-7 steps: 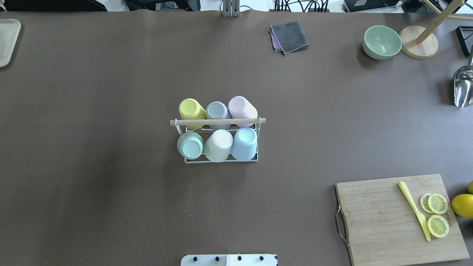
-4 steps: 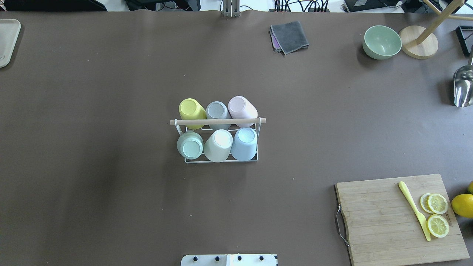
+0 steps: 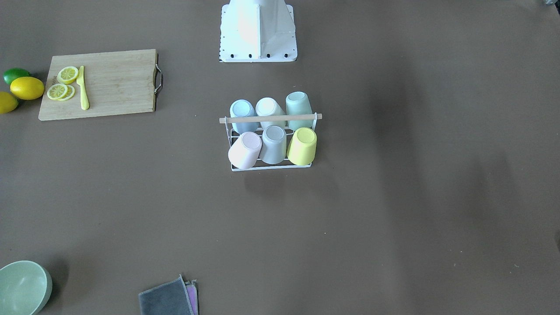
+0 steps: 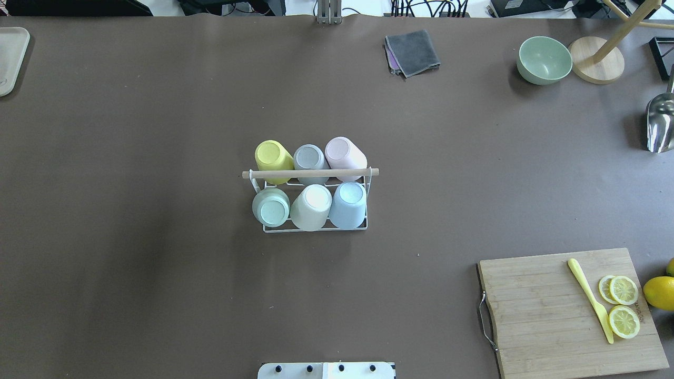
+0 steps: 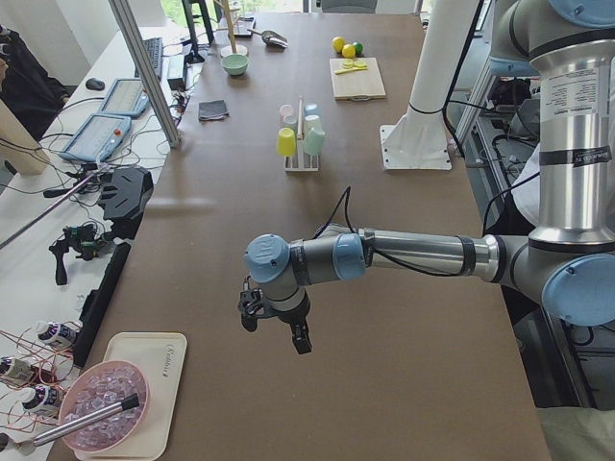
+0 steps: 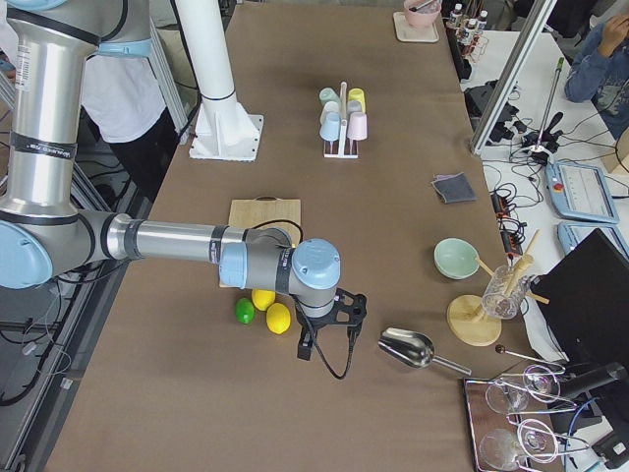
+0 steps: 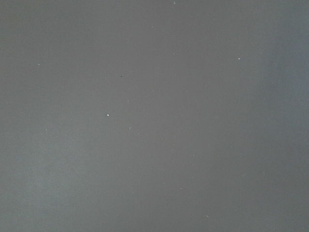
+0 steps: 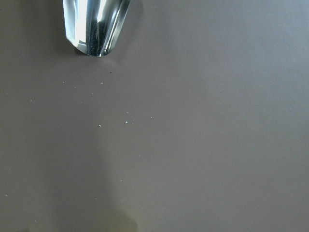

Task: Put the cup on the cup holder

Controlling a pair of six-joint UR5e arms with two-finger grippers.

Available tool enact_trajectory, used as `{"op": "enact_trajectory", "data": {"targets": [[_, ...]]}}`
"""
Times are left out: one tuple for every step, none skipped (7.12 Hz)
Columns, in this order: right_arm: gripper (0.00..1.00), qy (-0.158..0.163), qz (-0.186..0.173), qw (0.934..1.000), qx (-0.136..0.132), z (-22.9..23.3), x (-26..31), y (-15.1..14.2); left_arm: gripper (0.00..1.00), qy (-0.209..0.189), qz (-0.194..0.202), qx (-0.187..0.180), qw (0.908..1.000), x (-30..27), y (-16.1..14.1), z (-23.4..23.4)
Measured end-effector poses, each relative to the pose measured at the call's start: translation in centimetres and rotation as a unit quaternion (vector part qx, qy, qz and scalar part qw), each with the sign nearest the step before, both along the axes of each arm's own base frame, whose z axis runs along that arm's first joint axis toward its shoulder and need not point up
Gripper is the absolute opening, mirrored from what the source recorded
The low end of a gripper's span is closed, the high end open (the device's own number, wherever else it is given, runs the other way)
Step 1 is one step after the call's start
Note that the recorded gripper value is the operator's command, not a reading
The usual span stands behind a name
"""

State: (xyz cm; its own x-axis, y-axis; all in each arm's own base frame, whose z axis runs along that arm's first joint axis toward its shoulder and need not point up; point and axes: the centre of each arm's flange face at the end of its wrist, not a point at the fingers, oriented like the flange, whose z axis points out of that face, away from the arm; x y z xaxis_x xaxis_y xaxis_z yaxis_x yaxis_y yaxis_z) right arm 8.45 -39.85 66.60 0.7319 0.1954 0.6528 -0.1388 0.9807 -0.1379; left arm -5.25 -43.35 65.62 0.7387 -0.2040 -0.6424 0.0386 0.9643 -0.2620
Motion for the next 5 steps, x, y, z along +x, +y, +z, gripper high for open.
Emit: {"op": "enact_trajectory", "data": {"targets": [[1.0,0.0,0.0,1.0,0.001,-0.05,0.0,-0.08,0.98,0.0,0.0,0.0,1.0,0.0,0.01,-0.01],[1.0,0.0,0.0,1.0,0.001,-0.11,0.0,-0.15,0.98,0.0,0.0,0.0,1.0,-0.01,0.02,-0.01],[1.0,0.0,0.0,1.0,0.002,-0.14,0.01,-0.19,0.98,0.0,0.0,0.001,1.0,-0.02,0.02,-0.07],[1.0,0.0,0.0,1.0,0.002,-0.18,0.01,-0.21,0.98,0.0,0.0,0.001,1.0,-0.02,0.03,-0.09],[1.0,0.0,0.0,1.0,0.002,-0.2,0.01,-0.22,0.98,0.0,0.0,0.002,1.0,-0.02,0.03,-0.08]]}}
